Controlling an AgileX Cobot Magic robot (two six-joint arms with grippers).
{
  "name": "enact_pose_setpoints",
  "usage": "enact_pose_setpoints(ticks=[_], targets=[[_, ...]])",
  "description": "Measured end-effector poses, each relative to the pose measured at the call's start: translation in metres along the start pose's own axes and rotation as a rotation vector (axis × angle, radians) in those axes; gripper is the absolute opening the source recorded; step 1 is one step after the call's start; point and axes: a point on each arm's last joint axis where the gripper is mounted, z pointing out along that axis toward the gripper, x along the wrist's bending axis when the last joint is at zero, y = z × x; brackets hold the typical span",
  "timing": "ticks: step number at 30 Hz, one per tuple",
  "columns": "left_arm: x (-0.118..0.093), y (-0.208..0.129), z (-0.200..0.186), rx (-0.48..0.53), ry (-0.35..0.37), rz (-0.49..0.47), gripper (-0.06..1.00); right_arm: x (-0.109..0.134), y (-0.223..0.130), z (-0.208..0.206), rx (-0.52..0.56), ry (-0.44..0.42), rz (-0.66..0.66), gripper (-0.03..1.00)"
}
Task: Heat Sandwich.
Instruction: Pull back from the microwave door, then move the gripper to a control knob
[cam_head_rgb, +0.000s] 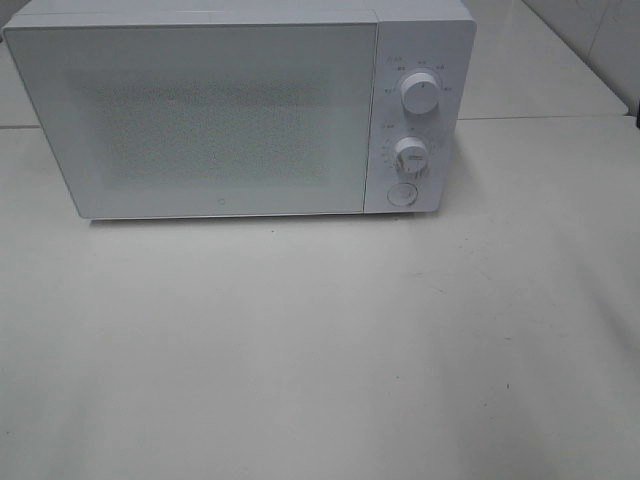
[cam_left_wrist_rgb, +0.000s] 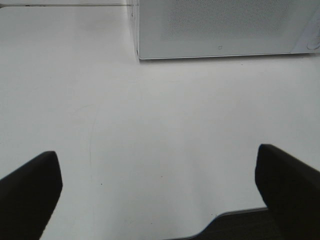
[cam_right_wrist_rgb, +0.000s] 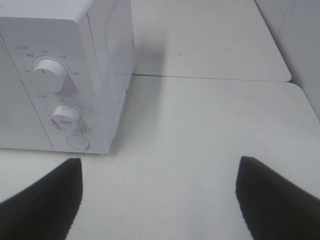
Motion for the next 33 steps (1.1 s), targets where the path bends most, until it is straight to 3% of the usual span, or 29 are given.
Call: enact_pose_setpoints(ticks=[20, 25, 33], targets=[[0.000, 0.000, 0.000, 0.000, 0.000, 0.000, 0.97, 0.009, -0.010, 0.085, -0.083, 0.052, -0.012, 0.77], [0.000, 0.000, 0.000, 0.000, 0.000, 0.000, 0.97, 0.027, -0.025, 0.104, -0.161, 0.054, -0.022, 0.77], [0.000, 0.000, 0.000, 0.000, 0.000, 0.000, 0.97, 0.047, -0.043, 0.119, -0.177, -0.009, -0.013, 0.77]])
